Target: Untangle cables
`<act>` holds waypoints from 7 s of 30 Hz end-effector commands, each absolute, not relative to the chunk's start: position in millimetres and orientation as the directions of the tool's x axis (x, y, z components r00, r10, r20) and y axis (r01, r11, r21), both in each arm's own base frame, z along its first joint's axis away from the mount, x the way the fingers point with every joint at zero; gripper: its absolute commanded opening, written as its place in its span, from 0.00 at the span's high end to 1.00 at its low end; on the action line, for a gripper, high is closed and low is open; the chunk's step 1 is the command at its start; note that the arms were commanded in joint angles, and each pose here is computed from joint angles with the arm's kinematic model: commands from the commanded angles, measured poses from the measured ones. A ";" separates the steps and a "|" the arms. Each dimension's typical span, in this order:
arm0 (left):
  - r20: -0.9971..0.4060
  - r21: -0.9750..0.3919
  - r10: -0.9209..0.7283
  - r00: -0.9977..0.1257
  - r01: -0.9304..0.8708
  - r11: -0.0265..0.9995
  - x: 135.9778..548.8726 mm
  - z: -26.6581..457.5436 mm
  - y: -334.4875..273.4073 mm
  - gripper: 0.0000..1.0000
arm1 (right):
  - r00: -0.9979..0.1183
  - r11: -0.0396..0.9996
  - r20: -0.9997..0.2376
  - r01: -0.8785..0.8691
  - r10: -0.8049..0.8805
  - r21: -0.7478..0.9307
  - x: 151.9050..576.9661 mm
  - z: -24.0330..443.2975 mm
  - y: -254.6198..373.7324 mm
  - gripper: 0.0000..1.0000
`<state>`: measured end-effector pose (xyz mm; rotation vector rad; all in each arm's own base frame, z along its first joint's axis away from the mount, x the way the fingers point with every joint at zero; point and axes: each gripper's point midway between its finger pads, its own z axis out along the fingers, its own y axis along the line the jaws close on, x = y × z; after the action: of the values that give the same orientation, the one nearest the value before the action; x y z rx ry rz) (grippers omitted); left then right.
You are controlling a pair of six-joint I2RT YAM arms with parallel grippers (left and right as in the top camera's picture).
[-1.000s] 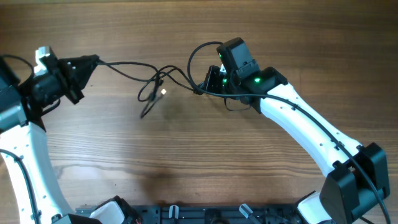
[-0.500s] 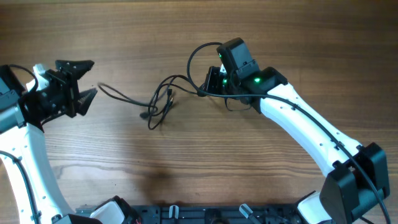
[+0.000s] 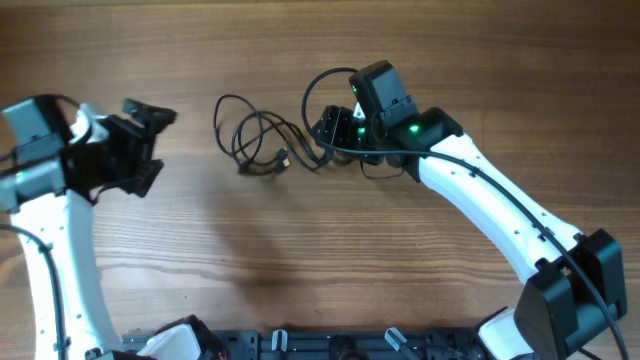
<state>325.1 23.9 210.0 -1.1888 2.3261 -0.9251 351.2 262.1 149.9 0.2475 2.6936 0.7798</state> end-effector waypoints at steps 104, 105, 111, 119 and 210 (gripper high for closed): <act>0.245 -0.314 -0.655 -0.715 -0.698 0.644 339.9 48.9 -138.5 0.43 | -0.898 0.810 -0.066 0.359 0.436 0.465 390.6 31.3 238.0 0.51; 0.252 -0.322 -0.650 -0.717 -0.695 0.643 339.1 47.2 -140.7 0.43 | -0.898 0.811 -0.062 0.361 0.435 0.461 390.2 28.8 237.9 0.51; 0.243 -0.364 -0.628 -0.739 -0.670 0.647 341.6 42.2 -152.0 0.43 | -0.899 0.814 -0.047 0.372 0.436 0.446 389.5 15.4 237.7 0.51; 0.191 -0.387 -0.596 -0.780 -0.618 0.685 346.3 39.4 -170.1 0.42 | -0.890 0.800 -0.034 0.390 0.454 0.455 391.9 11.2 240.2 0.51; -0.156 -0.377 -0.172 -0.973 -0.102 0.921 396.1 73.6 -147.7 0.05 | -0.876 0.625 -0.483 -0.372 0.010 0.687 436.9 120.2 243.4 0.45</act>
<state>386.0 -169.5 64.7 -0.1888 2.9370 -0.7069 442.7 223.1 102.7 -0.2286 2.4595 1.0845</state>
